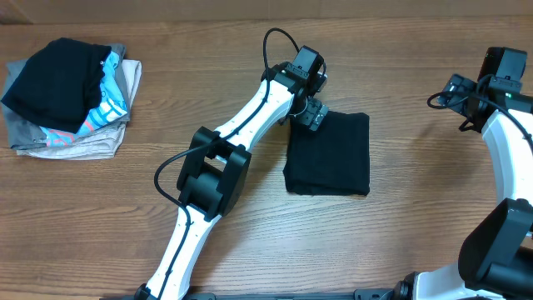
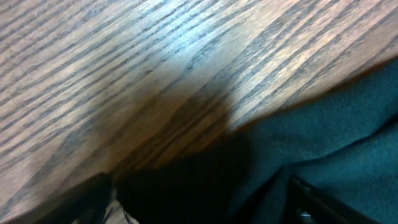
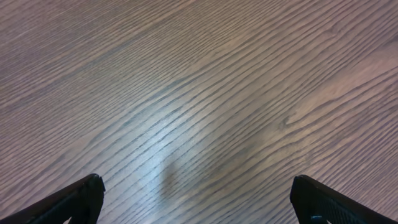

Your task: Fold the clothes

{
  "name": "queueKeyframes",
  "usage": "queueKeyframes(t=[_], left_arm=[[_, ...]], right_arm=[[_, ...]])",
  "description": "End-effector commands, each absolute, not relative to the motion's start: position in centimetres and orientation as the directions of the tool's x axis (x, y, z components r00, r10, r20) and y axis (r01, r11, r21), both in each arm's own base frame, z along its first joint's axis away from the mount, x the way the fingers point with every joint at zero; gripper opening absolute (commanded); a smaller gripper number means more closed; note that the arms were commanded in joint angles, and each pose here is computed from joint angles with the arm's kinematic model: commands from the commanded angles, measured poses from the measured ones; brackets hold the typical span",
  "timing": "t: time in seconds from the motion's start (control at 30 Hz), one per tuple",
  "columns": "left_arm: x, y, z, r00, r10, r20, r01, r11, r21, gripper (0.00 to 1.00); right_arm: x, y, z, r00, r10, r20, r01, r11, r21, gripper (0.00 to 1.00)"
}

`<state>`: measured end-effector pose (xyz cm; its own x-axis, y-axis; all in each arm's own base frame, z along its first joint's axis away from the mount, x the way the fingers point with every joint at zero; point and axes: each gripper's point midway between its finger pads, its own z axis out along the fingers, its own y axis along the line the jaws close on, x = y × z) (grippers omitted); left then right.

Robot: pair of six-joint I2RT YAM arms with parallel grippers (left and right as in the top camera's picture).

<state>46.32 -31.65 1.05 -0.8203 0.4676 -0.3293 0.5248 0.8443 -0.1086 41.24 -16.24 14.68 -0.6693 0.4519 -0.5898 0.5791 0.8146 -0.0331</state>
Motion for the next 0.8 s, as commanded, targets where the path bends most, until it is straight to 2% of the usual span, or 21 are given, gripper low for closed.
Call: queueKeyframes(t=[0.0, 0.07, 0.17, 0.23, 0.3, 0.37, 0.53, 0.63, 0.77], left_arm=[[45.6, -31.4, -0.9, -0.826, 0.486, -0.285, 0.532, 0.839, -0.112, 0.8], [45.5, -31.3, -0.9, -0.831, 0.481, -0.281, 0.526, 0.843, -0.114, 0.74], [45.3, -31.2, -1.0, -0.837, 0.476, -0.27, 0.519, 0.847, -0.115, 0.58], [45.2, -31.1, -1.0, -0.839, 0.477, -0.264, 0.518, 0.848, -0.115, 0.55], [45.1, -31.1, -1.0, -0.839, 0.477, -0.262, 0.518, 0.848, -0.114, 0.61], [45.1, -31.1, -1.0, -0.836, 0.482, -0.263, 0.523, 0.845, -0.113, 0.73], [45.5, -30.9, -0.5, -0.823, 0.496, -0.276, 0.539, 0.836, -0.103, 0.87], [46.4, -30.8, 1.4, -0.814, 0.495, -0.305, 0.544, 0.833, -0.099, 0.97], [46.5, -31.0, 4.3, -0.804, 0.501, -0.321, 0.558, 0.821, -0.117, 1.0]], right_arm=[[41.3, -16.3, 14.7, -0.668, 0.447, -0.595, 0.58, 0.813, -0.04, 1.0], [41.3, -16.3, 14.7, -0.668, 0.447, -0.595, 0.58, 0.813, -0.04, 1.0], [41.3, -16.3, 14.7, -0.668, 0.447, -0.595, 0.58, 0.813, -0.04, 1.0], [41.3, -16.3, 14.7, -0.668, 0.447, -0.595, 0.58, 0.813, -0.04, 1.0], [41.3, -16.3, 14.7, -0.667, 0.447, -0.595, 0.581, 0.813, -0.04, 1.0], [41.3, -16.3, 14.7, -0.667, 0.447, -0.595, 0.581, 0.813, -0.04, 1.0], [41.3, -16.3, 14.7, -0.668, 0.447, -0.595, 0.58, 0.813, -0.04, 1.0], [41.3, -16.3, 14.7, -0.668, 0.447, -0.595, 0.58, 0.813, -0.04, 1.0], [41.3, -16.3, 14.7, -0.668, 0.447, -0.595, 0.58, 0.813, -0.04, 1.0]])
